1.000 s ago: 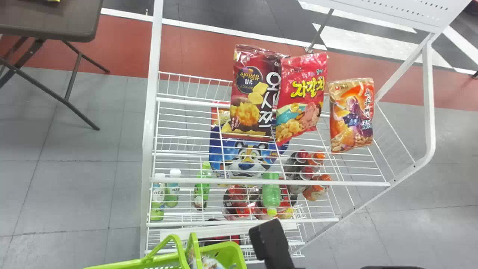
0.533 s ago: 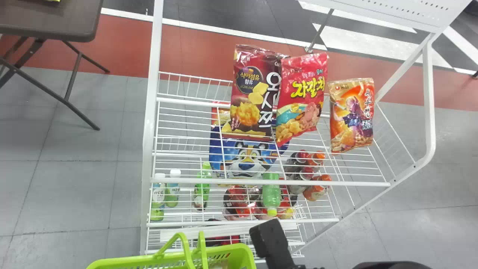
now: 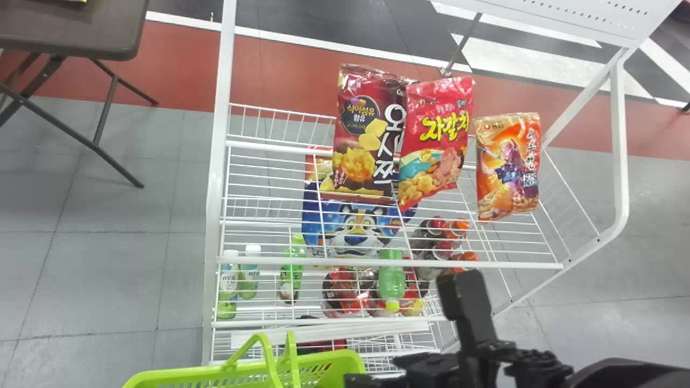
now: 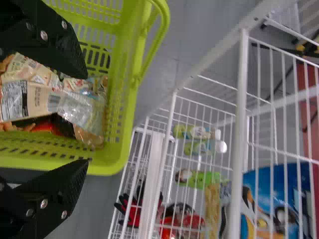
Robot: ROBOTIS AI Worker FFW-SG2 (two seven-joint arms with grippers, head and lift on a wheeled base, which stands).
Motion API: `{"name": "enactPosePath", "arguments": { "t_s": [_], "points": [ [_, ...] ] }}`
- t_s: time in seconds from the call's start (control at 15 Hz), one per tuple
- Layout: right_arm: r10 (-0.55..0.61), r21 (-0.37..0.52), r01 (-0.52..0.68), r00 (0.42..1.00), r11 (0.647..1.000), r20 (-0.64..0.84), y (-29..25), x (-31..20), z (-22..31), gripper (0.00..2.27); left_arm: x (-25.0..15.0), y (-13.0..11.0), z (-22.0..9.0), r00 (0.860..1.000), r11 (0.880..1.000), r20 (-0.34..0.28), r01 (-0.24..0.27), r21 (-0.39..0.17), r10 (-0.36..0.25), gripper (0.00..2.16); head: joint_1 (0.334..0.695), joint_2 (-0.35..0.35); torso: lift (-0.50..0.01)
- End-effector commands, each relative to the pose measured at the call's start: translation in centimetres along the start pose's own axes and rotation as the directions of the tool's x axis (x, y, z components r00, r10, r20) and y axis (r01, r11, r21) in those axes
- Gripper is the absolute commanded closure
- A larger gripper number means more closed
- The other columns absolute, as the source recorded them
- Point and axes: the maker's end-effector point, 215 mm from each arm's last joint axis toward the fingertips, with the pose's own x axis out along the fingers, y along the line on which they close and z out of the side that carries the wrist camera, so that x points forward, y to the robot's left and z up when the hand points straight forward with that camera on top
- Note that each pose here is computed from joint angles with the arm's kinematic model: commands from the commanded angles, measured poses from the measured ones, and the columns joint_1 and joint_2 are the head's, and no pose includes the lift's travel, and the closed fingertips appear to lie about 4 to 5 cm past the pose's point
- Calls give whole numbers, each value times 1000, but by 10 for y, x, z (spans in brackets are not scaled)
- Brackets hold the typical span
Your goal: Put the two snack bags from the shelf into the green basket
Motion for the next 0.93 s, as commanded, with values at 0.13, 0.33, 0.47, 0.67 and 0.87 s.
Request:
{"name": "enactPosePath", "arguments": {
  "t_s": [0.13, 0.33, 0.47, 0.67, 0.87],
  "points": [
    [-93, 94, 90, 995, 991, 34, -64, 1, 14, 110, 1, 1, 0, 1000, 1000, 3, 2, 1, -2, 1804, 695, -350, -11],
    [-143, 131, 107, 939, 986, 313, -112, -8, 101, 110, 1, 1, 1, 1000, 1000, 2, 2, 1, -2, 1808, 695, -350, -11],
    [-160, 149, 106, 891, 983, 425, -136, -22, 138, 110, 1, 2, -1, 1000, 1000, -1, 2, -1, -2, 1804, 695, -350, -11],
    [-209, 176, 133, 810, 975, 547, -169, -47, 178, 110, 1, 1, -1, 1000, 1000, -2, 3, -1, -3, 1804, 695, -350, -11],
    [-240, 179, 160, 659, 971, 713, -207, -83, 229, 110, 1, 1, -4, 1000, 1000, -7, 5, -3, -5, 1804, 695, -350, -11]
  ]
}}
